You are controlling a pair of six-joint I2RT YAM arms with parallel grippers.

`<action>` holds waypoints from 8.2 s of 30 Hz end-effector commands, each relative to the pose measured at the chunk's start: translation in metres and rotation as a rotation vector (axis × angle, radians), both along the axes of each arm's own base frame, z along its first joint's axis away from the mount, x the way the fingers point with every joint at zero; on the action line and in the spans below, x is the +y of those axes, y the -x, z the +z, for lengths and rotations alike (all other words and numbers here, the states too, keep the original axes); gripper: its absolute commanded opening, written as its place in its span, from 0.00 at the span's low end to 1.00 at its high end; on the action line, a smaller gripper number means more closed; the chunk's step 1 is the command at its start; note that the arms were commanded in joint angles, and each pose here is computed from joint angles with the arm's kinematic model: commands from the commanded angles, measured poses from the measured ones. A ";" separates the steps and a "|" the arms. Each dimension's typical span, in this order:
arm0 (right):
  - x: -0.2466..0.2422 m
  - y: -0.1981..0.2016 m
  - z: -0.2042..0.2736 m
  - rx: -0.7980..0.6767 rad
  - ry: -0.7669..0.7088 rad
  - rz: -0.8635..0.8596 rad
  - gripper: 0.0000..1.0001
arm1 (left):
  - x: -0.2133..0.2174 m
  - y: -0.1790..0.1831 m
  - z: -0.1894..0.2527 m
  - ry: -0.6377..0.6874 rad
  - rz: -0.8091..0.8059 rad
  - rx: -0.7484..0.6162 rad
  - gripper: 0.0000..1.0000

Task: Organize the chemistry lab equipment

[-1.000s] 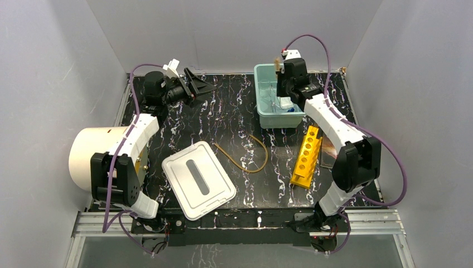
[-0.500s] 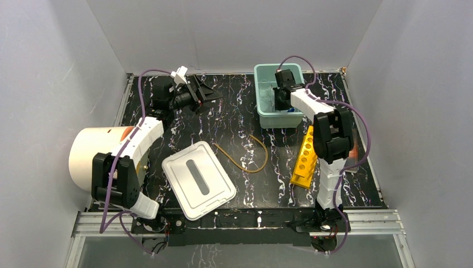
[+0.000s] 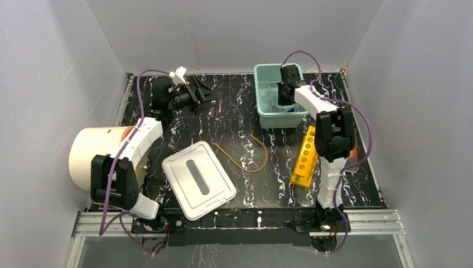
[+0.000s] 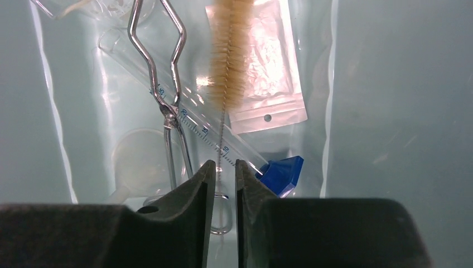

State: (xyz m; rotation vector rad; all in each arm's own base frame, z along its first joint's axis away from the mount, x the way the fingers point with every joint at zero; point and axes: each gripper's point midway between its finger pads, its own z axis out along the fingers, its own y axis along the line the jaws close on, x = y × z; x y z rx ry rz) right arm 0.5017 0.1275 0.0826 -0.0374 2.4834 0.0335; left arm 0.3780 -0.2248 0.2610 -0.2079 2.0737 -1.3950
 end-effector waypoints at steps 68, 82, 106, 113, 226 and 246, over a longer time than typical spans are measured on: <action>0.083 0.247 -0.067 0.242 0.049 0.022 0.25 | 0.064 0.014 -0.104 -0.366 0.235 0.424 0.86; 0.111 0.201 0.012 0.003 -0.007 0.169 0.00 | 0.064 0.011 -0.103 -0.369 0.240 0.418 0.86; 0.086 0.124 0.362 -0.975 -0.088 0.191 0.00 | 0.091 0.009 -0.070 -0.402 0.410 0.262 0.86; 0.037 0.116 0.434 -1.169 0.034 0.064 0.00 | 0.090 0.017 -0.076 -0.383 0.413 0.296 0.86; 0.228 0.226 0.094 -0.202 -0.167 0.682 0.77 | 0.118 0.020 -0.100 -0.503 0.533 0.376 0.85; 0.279 0.268 -0.014 0.100 -0.030 0.833 0.67 | 0.195 0.036 -0.059 -0.723 0.888 0.319 0.87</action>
